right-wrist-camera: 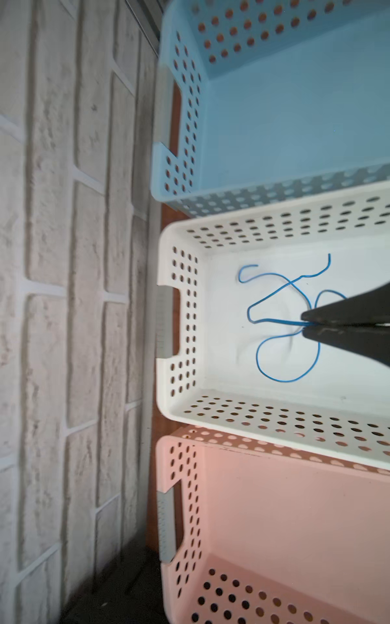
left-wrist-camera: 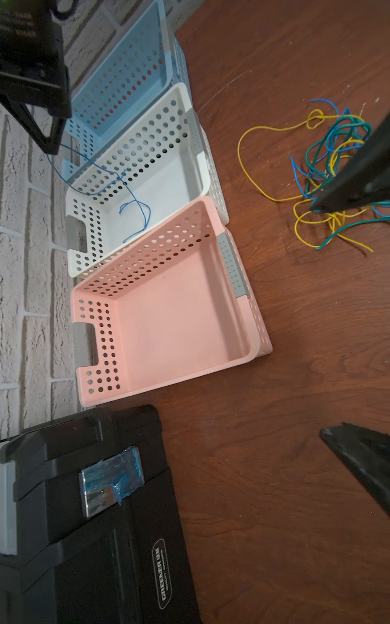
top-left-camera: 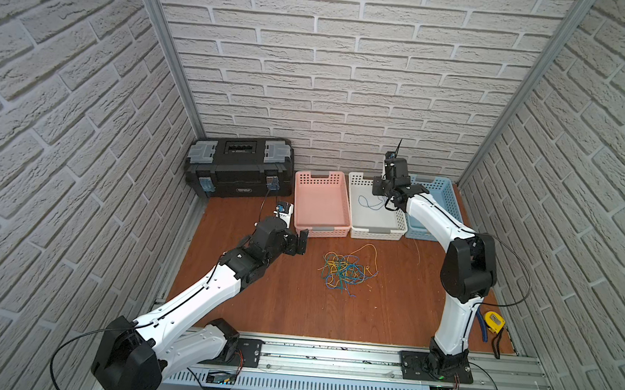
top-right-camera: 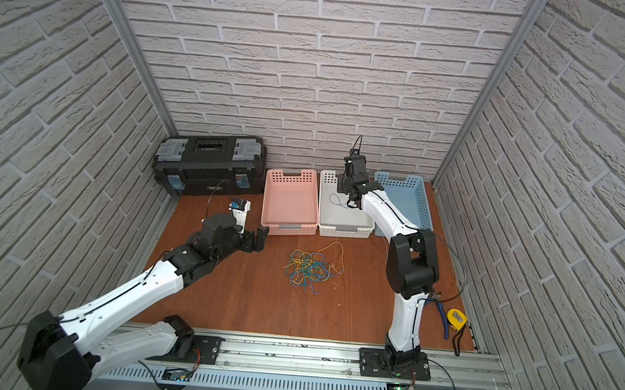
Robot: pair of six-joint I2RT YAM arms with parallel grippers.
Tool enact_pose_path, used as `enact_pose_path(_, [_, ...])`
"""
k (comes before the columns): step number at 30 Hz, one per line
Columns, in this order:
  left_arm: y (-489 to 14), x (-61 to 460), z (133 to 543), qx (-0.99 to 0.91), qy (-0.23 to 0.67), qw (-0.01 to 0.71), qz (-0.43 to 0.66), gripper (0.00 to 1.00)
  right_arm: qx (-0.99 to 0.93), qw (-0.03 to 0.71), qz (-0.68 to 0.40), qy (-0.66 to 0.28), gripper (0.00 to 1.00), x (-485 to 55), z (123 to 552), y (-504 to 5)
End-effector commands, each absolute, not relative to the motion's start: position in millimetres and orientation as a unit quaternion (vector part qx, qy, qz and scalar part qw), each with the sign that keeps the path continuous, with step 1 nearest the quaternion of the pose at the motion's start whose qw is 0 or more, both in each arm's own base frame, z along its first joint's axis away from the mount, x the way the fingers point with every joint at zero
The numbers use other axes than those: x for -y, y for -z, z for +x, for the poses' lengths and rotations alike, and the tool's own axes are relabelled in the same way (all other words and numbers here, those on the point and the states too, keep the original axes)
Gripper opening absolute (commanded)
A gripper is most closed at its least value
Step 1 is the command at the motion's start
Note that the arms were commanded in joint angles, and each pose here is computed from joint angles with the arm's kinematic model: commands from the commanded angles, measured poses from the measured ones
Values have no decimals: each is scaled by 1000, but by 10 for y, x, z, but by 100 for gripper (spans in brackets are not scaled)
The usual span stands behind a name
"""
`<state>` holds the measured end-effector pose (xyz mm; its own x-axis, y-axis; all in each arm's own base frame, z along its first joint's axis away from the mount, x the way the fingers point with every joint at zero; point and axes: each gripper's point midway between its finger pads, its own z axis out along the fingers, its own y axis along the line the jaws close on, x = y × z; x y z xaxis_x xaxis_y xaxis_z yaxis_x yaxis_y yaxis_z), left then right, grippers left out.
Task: Untangle and sort cables by color
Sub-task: Place the cable in the bin, then untie the cable.
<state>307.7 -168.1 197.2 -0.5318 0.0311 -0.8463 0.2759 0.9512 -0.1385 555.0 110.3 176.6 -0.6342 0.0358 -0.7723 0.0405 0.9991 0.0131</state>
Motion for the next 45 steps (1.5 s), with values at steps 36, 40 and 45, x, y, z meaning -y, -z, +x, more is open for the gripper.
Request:
enact_pose_path(36, [-1009, 3271, 2673, -882, 229, 323, 254, 61, -946, 317, -3, -65, 38, -1413, 3524, -688])
enact_pose_path(40, [-940, 3328, 2655, -885, 226, 304, 272, 67, -947, 321, 13, -7, 35, -1229, 3578, -596])
enact_pose_path(45, [-884, 3280, 2688, -889, 212, 309, 263, 67, -944, 330, 15, -6, 39, -1220, 3605, -557])
